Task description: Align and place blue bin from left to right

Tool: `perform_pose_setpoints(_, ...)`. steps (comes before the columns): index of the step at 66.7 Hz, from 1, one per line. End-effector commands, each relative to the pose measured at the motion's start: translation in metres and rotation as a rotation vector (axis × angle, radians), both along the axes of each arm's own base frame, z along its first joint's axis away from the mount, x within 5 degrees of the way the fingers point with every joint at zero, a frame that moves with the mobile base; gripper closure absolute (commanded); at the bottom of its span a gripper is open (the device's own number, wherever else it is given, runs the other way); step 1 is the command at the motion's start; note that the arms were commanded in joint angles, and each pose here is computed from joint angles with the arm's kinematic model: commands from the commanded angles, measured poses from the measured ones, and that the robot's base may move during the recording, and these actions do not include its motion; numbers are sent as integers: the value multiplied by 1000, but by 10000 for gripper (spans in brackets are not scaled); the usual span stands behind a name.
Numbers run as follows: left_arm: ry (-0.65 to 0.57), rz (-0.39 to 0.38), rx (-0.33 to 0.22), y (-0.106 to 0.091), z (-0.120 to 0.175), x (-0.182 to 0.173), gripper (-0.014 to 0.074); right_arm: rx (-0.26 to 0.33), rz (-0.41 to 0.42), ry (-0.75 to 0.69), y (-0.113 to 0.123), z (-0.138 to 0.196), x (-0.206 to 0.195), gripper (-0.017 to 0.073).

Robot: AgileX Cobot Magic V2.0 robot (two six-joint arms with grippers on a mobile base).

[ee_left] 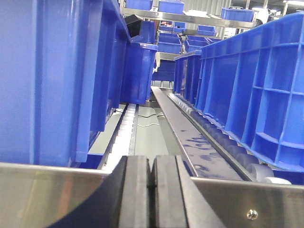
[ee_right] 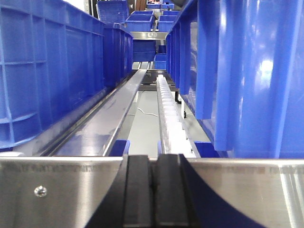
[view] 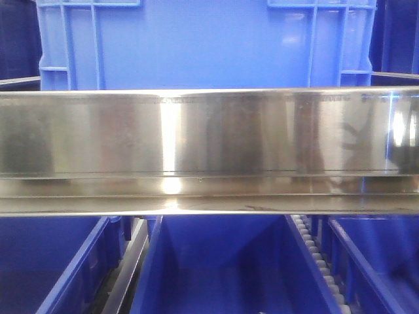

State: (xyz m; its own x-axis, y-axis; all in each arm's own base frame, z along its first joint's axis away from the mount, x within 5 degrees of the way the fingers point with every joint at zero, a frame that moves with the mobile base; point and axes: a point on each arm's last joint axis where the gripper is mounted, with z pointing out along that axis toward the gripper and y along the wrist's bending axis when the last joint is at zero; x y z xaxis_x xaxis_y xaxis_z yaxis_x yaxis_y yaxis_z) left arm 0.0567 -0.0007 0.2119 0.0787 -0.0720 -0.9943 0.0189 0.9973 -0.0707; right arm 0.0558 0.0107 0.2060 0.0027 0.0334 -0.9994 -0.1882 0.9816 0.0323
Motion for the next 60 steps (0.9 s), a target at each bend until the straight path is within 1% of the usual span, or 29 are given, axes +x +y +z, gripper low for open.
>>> perform_pose_setpoints(1,-26,0,-4,0,3,-1,704,7,-5,-42,0,4,0,638)
perform_pose_setpoints(7,-56,-1,-4,0,6,-1,704,20,-6,-115,-1,11,-1,638)
perform_pose_setpoints(10,-31,0,-4,0,5,-1,704,23,-6,-130,-1,12,-1,638)
perform_pose_setpoints(15,8,3,-4,0,15,-4,704,22,-5,-125,-1,17,-2,638)
perform_pose_setpoints(23,18,7,-4,1,47,-14,704,17,-4,-98,-2,45,-10,638)
perform_pose_setpoints(29,-27,9,-4,1,75,-25,704,17,-4,-98,-4,67,-18,638)
perform_pose_setpoints(34,-41,11,-5,1,93,-32,704,18,-3,-106,-5,86,-24,638)
perform_pose_setpoints(40,17,13,-4,1,108,-28,704,20,-2,-108,-5,109,-26,638)
perform_pose_setpoints(44,62,7,-16,1,116,-21,704,18,-2,-96,-5,124,-26,638)
perform_pose_setpoints(53,108,3,-25,0,147,-3,704,5,-1,-29,-2,149,-12,638)
perform_pose_setpoints(58,197,5,-24,0,161,14,704,-4,-1,21,0,161,0,638)
perform_pose_setpoints(60,214,5,-24,0,168,17,704,-9,-1,43,1,165,4,638)
